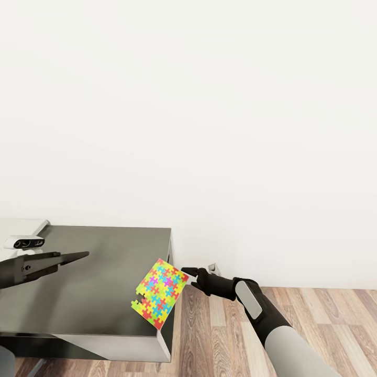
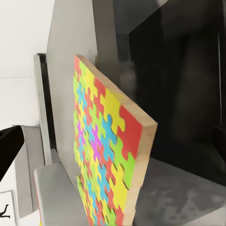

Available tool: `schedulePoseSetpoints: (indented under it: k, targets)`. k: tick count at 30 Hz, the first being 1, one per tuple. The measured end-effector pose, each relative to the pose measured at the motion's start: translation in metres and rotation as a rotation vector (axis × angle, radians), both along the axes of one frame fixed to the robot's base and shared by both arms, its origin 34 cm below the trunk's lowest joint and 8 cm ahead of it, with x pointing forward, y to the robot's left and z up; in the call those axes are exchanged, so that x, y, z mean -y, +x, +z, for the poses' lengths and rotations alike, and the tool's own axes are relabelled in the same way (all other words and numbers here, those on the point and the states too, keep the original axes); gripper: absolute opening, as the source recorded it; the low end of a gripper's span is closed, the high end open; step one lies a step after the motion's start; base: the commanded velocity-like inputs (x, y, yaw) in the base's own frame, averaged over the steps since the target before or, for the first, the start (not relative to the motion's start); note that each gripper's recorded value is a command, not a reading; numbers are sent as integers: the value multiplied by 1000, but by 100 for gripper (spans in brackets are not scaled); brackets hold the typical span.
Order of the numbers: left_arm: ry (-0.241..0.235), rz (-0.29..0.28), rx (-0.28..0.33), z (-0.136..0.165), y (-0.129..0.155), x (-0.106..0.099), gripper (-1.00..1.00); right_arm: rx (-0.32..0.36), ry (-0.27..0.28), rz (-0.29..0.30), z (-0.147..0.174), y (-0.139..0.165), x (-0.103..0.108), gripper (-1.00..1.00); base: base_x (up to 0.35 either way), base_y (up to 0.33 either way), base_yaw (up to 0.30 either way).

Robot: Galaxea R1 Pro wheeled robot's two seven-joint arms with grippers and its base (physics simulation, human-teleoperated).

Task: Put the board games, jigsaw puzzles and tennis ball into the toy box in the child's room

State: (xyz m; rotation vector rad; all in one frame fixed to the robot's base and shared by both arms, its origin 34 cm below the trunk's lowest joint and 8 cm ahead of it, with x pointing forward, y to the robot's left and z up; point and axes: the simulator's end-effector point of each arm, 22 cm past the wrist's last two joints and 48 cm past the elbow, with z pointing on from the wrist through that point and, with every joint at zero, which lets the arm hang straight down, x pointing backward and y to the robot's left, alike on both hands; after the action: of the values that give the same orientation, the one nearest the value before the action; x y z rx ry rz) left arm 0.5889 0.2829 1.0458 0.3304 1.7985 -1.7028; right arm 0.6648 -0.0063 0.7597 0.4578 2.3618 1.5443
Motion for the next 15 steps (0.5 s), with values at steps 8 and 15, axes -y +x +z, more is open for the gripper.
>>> schedulePoseSetpoints:
  k: [8, 15]
  targets:
    - [1, 1, 1, -5, 0, -1, 100, 0, 0, 0, -6, 0, 0, 100, 0, 0, 0]
    - [1, 1, 1, -8, 0, -1, 100, 0, -1, 0, -9, 0, 0, 100, 0, 0, 0]
